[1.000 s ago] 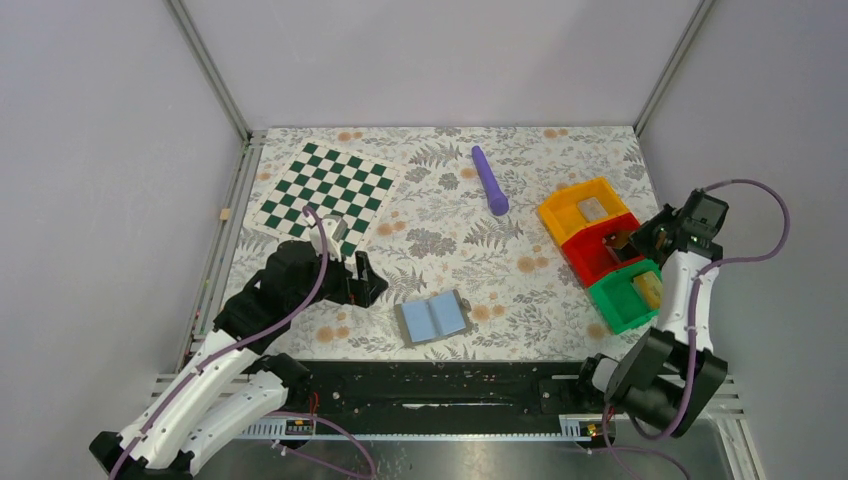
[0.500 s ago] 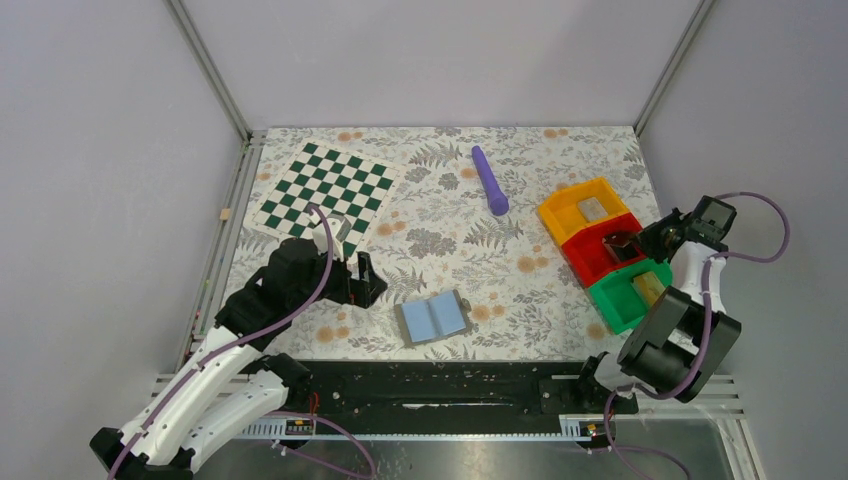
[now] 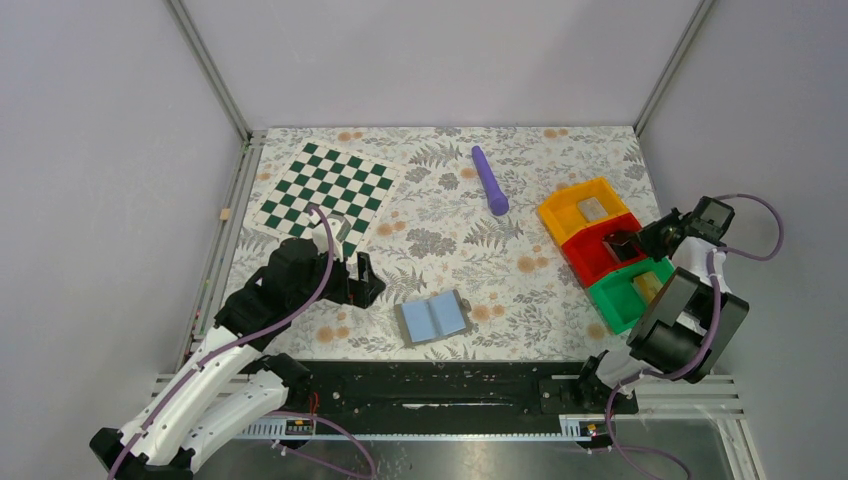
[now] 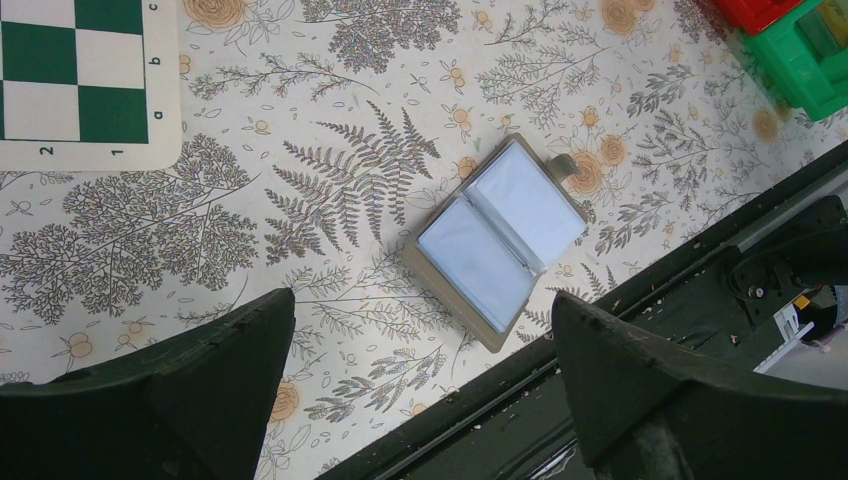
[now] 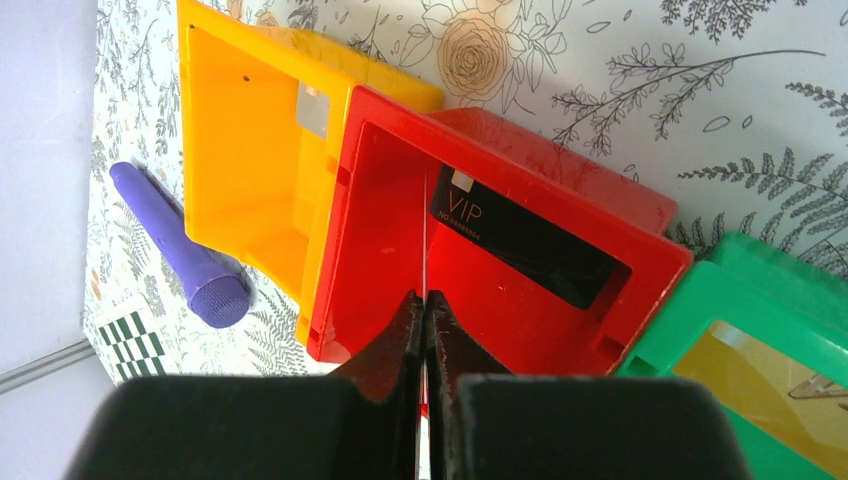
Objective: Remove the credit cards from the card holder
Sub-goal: Place the credit card in the storage box.
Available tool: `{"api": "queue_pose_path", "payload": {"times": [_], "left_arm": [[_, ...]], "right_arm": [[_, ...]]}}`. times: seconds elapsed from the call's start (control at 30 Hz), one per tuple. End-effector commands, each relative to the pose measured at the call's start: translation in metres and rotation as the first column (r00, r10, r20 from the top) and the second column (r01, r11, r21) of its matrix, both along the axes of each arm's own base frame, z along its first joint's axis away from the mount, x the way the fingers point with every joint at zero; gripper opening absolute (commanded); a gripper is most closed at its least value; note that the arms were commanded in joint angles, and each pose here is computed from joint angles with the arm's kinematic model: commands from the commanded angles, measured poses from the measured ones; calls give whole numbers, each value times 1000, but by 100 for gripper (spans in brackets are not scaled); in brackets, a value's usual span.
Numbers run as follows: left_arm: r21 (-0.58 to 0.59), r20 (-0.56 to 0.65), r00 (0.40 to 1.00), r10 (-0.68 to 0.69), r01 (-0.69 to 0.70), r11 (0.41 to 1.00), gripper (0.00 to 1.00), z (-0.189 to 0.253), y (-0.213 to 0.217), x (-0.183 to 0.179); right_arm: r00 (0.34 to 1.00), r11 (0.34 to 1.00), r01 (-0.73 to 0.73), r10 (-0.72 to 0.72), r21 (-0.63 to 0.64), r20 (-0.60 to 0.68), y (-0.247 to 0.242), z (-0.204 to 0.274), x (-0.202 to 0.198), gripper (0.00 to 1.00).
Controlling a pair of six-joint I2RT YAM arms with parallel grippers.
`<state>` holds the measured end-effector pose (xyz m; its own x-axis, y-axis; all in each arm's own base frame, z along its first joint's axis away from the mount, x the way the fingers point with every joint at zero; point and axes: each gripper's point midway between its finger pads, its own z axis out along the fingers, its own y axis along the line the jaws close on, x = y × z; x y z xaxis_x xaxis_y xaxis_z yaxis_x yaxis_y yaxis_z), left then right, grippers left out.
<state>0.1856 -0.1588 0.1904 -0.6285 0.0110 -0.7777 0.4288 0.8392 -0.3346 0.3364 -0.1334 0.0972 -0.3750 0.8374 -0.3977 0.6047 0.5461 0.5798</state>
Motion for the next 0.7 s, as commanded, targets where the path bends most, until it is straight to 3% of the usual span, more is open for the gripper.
{"api": "queue_pose_path", "payload": {"times": [0.0, 0.67], "left_arm": [[-24, 93, 995, 26, -24, 999, 99, 28, 2, 11], [-26, 91, 995, 28, -26, 999, 99, 28, 2, 11]], "right_arm": [[998, 1000, -2, 3, -10, 69, -8, 14, 16, 2], [998, 1000, 29, -29, -11, 52, -13, 0, 16, 4]]}}
